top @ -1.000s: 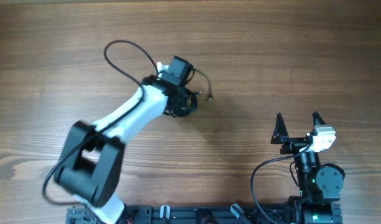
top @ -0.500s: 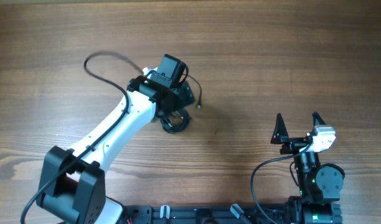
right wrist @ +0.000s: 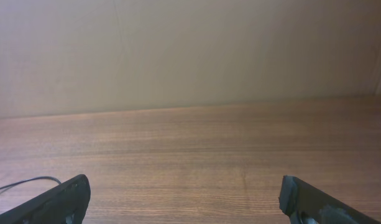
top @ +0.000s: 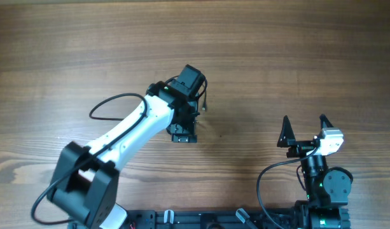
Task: Untangle cables
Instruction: 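Reach the left gripper down onto the black cable bundle, then grasp the coiled black cables with the left gripper and lift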
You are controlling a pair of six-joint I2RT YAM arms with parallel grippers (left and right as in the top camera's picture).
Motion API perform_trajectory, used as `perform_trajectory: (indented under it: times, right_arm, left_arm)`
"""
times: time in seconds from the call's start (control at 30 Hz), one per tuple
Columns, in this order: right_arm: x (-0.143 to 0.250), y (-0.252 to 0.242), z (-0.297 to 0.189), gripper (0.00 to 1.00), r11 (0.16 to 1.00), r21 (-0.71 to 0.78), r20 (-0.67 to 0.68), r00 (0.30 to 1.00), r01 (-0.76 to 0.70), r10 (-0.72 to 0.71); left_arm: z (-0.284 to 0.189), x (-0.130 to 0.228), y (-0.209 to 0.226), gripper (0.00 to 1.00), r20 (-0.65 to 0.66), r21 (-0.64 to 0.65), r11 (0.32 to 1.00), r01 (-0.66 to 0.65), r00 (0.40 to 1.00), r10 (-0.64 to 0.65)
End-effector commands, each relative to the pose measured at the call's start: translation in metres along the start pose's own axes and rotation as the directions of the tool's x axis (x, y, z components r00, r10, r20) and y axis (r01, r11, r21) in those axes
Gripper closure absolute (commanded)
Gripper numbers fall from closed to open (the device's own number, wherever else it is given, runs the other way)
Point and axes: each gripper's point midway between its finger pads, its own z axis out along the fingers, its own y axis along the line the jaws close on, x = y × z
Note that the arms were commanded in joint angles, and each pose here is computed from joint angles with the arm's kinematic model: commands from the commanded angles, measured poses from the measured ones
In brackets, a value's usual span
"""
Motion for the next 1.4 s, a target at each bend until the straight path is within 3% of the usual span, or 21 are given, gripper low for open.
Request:
perform_trajectory:
  times: [0.0, 0.07, 0.2, 0.27, 0.4, 0.47, 0.57, 0.63, 0.67, 0.7, 0.73, 0.77, 0.8, 0.87, 0.93, 1.03, 1.1, 1.2, 1.27, 1.37]
  right_arm:
    - [-0.002, -0.001, 0.0, 0.0, 1.0, 0.007, 0.01, 1.0, -0.012, 0.012]
    - [-0.002, -0.001, 0.0, 0.0, 1.0, 0.007, 0.01, 1.0, -0.013, 0.013]
    - [-0.002, -0.001, 0.0, 0.0, 1.0, 0.007, 0.01, 1.0, -0.013, 0.013]
    - [-0.002, -0.001, 0.0, 0.0, 1.0, 0.007, 0.01, 1.0, -0.013, 0.013]
    - [-0.002, -0.001, 0.0, 0.0, 1.0, 0.007, 0.01, 1.0, -0.012, 0.012]
    - [-0.002, -0.001, 0.0, 0.0, 1.0, 0.007, 0.01, 1.0, -0.013, 0.013]
    - [-0.002, -0.001, 0.0, 0.0, 1.0, 0.007, 0.01, 1.0, -0.013, 0.013]
    - [-0.002, -0.001, 0.0, 0.0, 1.0, 0.007, 0.01, 1.0, -0.013, 0.013]
    - [-0.002, -0.001, 0.0, 0.0, 1.0, 0.007, 0.01, 1.0, -0.012, 0.012]
    - [-0.002, -0.001, 0.0, 0.0, 1.0, 0.007, 0.01, 1.0, -0.013, 0.013]
    - [-0.002, -0.001, 0.0, 0.0, 1.0, 0.007, 0.01, 1.0, -0.012, 0.012]
    - [-0.002, -0.001, 0.0, 0.0, 1.0, 0.007, 0.01, 1.0, -0.012, 0.012]
    - [-0.002, -0.001, 0.0, 0.0, 1.0, 0.007, 0.01, 1.0, -0.012, 0.012]
    - [-0.002, -0.001, 0.0, 0.0, 1.0, 0.007, 0.01, 1.0, -0.012, 0.012]
    - [-0.002, -0.001, 0.0, 0.0, 1.0, 0.007, 0.01, 1.0, -0.012, 0.012]
    - [-0.002, -0.001, 0.0, 0.0, 1.0, 0.007, 0.01, 1.0, -0.013, 0.013]
    - [-0.002, -0.001, 0.0, 0.0, 1.0, 0.007, 0.01, 1.0, -0.013, 0.013]
    - [-0.002, -0.001, 0.0, 0.0, 1.0, 0.007, 0.01, 1.0, -0.013, 0.013]
    - [-0.002, -0.001, 0.0, 0.0, 1.0, 0.007, 0.01, 1.0, -0.013, 0.013]
    - [-0.002, -0.001, 0.0, 0.0, 1.0, 0.007, 0.01, 1.0, -0.012, 0.012]
  left_arm:
    - [0.027, -0.015, 0.003, 0.05, 0.085, -0.045, 0.984, 0.171, 0.982, -0.167]
    - [0.039, -0.02, 0.009, 0.25, 0.114, -0.08, 0.981, 0.178, 0.979, -0.168]
    - [0.053, -0.029, 0.02, 0.26, 0.169, -0.129, 0.974, 0.187, 0.972, -0.165]
    - [0.063, -0.034, 0.025, 0.32, 0.192, -0.157, 0.968, 0.194, 0.968, -0.163]
    - [0.069, -0.043, 0.032, 0.85, 0.241, -0.18, 0.965, 0.193, 0.959, -0.147]
    - [0.067, -0.049, 0.03, 0.96, 0.229, -0.205, 0.975, 0.086, 0.973, -0.038]
    - [0.065, -0.063, 0.018, 0.96, 0.161, -0.24, 0.956, -0.166, 0.965, 0.208]
    - [0.055, -0.074, -0.002, 0.96, 0.069, -0.235, 0.864, -0.446, 0.879, 0.472]
    - [0.051, -0.075, -0.008, 0.96, 0.041, -0.22, 0.826, -0.519, 0.841, 0.539]
    - [0.044, -0.076, -0.016, 0.82, 0.007, -0.195, 0.778, -0.597, 0.793, 0.61]
    - [0.038, -0.078, -0.018, 0.58, -0.017, -0.183, 0.754, -0.631, 0.769, 0.639]
    - [0.03, -0.084, -0.017, 0.35, -0.029, -0.187, 0.762, -0.619, 0.779, 0.626]
    - [0.023, -0.094, -0.017, 0.25, -0.026, -0.196, 0.78, -0.595, 0.798, 0.602]
    - [0.022, -0.107, -0.022, 0.25, -0.01, -0.192, 0.786, -0.587, 0.802, 0.597]
    - [0.021, -0.114, -0.027, 0.3, -0.001, -0.19, 0.75, -0.633, 0.764, 0.645]
    - [0.025, -0.109, -0.023, 0.44, -0.018, -0.196, 0.683, -0.703, 0.699, 0.715]
    - [0.03, -0.108, -0.016, 0.47, -0.006, -0.237, 0.636, -0.734, 0.656, 0.755]
    - [0.038, -0.109, -0.006, 0.53, 0.02, -0.286, 0.599, -0.748, 0.62, 0.784]
    - [0.042, -0.111, 0.001, 0.62, 0.027, -0.311, 0.583, -0.75, 0.606, 0.795]
    - [0.053, -0.119, 0.01, 0.61, 0.04, -0.326, 0.58, -0.747, 0.602, 0.798]
